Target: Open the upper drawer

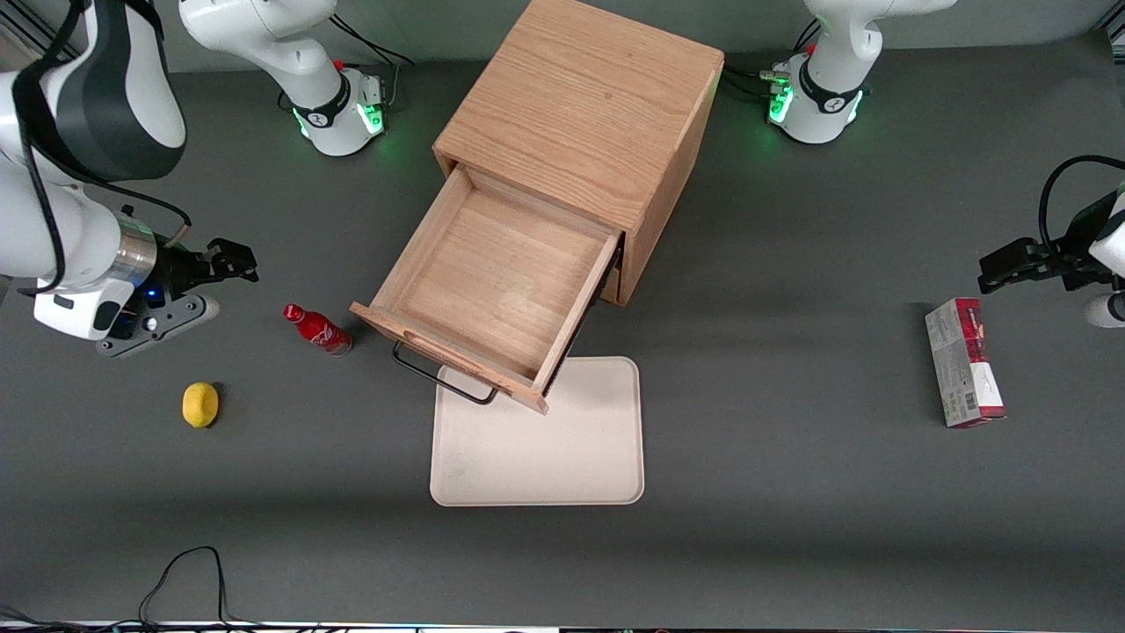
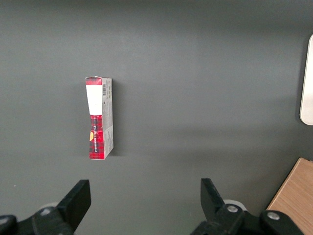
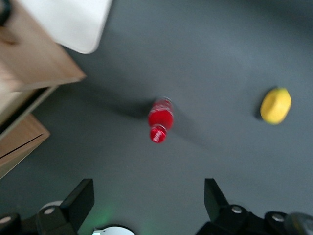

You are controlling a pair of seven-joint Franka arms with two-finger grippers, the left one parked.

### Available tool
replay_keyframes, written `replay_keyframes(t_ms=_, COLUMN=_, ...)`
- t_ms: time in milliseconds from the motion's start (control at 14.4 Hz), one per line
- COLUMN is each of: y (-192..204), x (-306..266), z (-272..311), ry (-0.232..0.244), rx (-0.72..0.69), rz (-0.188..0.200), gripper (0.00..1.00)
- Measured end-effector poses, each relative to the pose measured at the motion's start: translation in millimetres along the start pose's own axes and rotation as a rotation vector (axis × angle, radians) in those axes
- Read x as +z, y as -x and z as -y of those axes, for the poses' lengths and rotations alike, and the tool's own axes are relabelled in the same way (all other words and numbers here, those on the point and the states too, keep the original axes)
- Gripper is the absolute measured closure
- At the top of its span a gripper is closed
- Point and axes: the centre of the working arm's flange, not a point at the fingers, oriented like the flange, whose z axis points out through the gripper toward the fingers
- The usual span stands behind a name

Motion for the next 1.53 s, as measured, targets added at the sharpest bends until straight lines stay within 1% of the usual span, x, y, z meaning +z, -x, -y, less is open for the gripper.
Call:
replay_keyframes(t_ms=139, y=3.0, x=5.1, z=-8.3, ry=-0.004, rx=0.132, rz=0.011, gripper=0.02)
replay_keyframes(t_ms=209, y=6.4, x=4.1, z=-17.4, ry=-0.012, rx=0.206, rz=0.008, gripper=0.02)
replay_keyframes(t_ms=348, y=13.2, x=-0.8, z=-29.9, ry=-0.049, rx=0.271, rz=-0.009, gripper=0.0)
replay_keyframes(t_ms=488, y=20.7, x=-13.7, z=-29.5, ry=-0.066, rx=0.274, rz=-0.038, gripper=0.0)
replay_keyframes(t_ms=627, y=33.5, x=-31.8, z=-25.5, ry=-0.074, rx=0.262, rz=-0.075, gripper=0.0)
replay_keyframes(t_ms=766, y=52.9, x=-44.9, z=-23.8, ry=-0.081, rx=0.255, rz=-0.128, gripper=0.0)
replay_keyframes(t_ms=836, y=64.3, x=-48.6, z=-21.6, ry=-0.077, rx=0.247, rz=-0.152, gripper=0.0)
replay_keyframes(t_ms=975, y=90.0, x=-55.7, z=-15.6, ry=-0.06, rx=0.224, rz=-0.169, gripper=0.0)
replay_keyframes(t_ms=1115, y=107.0, x=-66.4, z=-11.8, ry=-0.055, rx=0.199, rz=-0.182, gripper=0.0)
replay_keyframes(t_ms=1184, y=109.4, x=-70.1, z=-8.9, ry=-0.049, rx=0.195, rz=-0.178, gripper=0.0)
replay_keyframes(t_ms=1254, y=109.0, x=-71.3, z=-8.1, ry=-0.046, rx=0.197, rz=-0.16, gripper=0.0)
replay_keyframes(t_ms=1393, y=100.8, x=-72.1, z=-12.1, ry=-0.042, rx=0.185, rz=-0.103, gripper=0.0)
replay_keyframes(t_ms=1463, y=92.6, x=-73.2, z=-14.5, ry=-0.038, rx=0.171, rz=-0.086, gripper=0.0)
replay_keyframes(t_ms=1533, y=82.3, x=-74.1, z=-16.2, ry=-0.034, rx=0.162, rz=-0.077, gripper=0.0)
